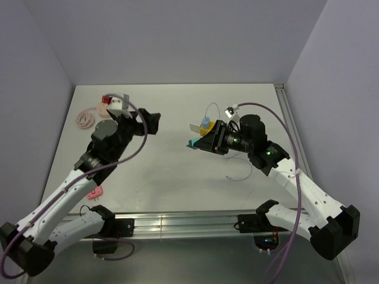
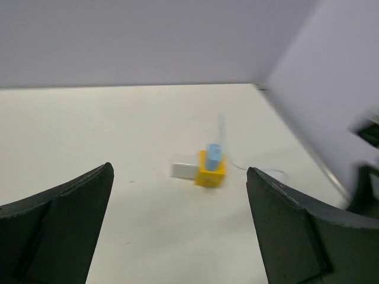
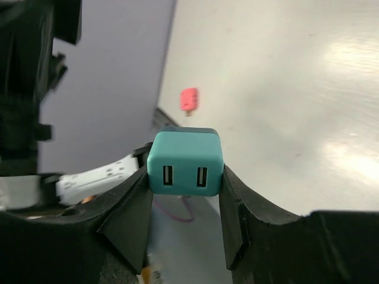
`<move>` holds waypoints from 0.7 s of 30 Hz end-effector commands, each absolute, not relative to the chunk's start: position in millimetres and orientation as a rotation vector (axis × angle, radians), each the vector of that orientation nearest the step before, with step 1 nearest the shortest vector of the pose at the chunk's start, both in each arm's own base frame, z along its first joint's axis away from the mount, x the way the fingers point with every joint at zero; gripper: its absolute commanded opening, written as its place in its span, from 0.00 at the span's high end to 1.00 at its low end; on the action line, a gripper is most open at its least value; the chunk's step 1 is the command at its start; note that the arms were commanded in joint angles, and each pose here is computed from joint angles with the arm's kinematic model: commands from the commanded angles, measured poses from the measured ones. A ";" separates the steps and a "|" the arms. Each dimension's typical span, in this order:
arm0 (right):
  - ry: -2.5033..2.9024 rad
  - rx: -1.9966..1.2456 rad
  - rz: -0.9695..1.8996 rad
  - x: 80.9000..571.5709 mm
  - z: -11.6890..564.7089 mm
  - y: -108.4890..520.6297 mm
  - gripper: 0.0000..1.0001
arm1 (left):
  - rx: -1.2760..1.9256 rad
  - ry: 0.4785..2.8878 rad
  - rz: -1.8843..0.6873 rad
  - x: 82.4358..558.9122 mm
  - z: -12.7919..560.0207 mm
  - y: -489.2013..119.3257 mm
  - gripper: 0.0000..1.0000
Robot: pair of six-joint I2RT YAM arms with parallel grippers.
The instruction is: Insert the plug
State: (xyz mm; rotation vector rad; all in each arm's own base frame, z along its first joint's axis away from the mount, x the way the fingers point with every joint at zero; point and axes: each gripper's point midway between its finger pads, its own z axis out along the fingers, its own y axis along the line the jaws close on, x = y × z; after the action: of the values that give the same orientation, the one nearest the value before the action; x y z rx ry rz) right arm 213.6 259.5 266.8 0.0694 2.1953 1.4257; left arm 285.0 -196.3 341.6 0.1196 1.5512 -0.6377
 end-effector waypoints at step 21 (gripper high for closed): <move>2.182 -0.127 1.171 216.9 225.1 237.5 1.00 | -0.985 1.938 0.298 518.2 144.3 126.3 0.36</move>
State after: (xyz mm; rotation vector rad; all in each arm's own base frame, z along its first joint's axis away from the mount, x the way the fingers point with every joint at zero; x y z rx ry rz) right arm 214.1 236.2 217.7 -0.0804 2.2491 1.1567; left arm 503.2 105.5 123.0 -0.9607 2.0082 0.2490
